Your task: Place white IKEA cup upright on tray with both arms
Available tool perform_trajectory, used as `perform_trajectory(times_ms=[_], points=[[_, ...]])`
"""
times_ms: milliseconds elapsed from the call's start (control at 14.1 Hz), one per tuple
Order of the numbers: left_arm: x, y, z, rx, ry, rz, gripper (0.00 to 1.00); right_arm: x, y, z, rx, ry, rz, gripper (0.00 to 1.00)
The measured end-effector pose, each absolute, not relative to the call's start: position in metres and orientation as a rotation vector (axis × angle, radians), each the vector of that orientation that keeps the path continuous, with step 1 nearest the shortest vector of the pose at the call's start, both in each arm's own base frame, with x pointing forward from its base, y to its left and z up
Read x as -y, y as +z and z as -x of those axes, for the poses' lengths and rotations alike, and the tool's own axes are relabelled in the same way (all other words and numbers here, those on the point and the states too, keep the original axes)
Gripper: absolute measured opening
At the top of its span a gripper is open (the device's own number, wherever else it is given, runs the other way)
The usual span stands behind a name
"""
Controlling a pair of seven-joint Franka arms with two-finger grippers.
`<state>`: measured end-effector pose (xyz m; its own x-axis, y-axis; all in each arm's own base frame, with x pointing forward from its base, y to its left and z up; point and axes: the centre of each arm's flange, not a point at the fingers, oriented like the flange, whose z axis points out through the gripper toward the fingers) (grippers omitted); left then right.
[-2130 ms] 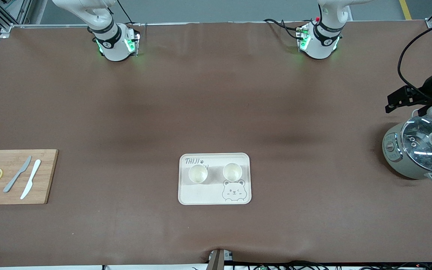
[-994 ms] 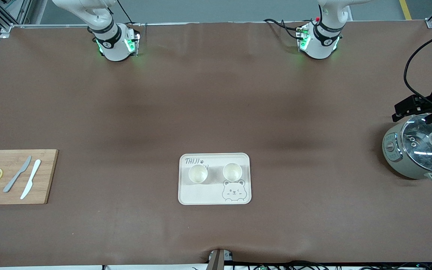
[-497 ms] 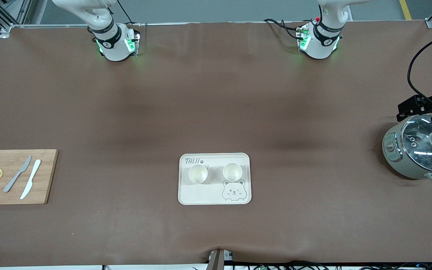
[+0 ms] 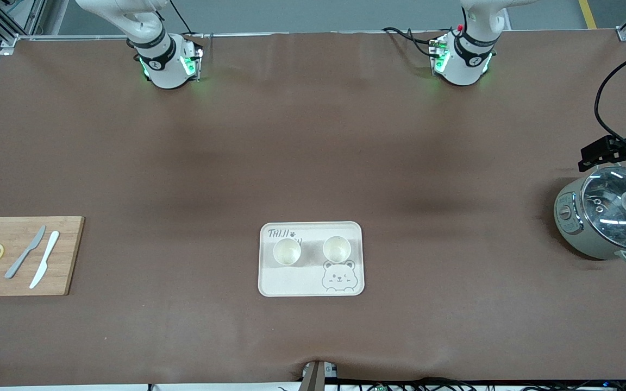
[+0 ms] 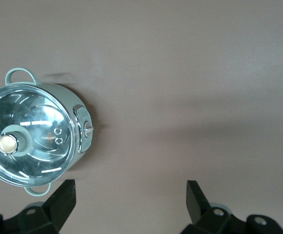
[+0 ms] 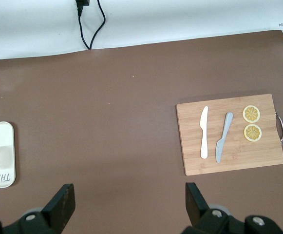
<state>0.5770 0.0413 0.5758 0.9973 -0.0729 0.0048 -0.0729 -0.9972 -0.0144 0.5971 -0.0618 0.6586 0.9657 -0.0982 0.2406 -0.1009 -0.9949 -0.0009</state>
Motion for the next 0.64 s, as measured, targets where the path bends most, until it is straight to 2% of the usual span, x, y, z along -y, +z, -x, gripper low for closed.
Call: perform_trajectory(times_ms=[639], points=[[-0.0432,0.5752,-0.5766,-0.107,-0.003,3.126,1.0,0.0618,0.659,-0.5974,0.157,0.384,-3.102,1.0]])
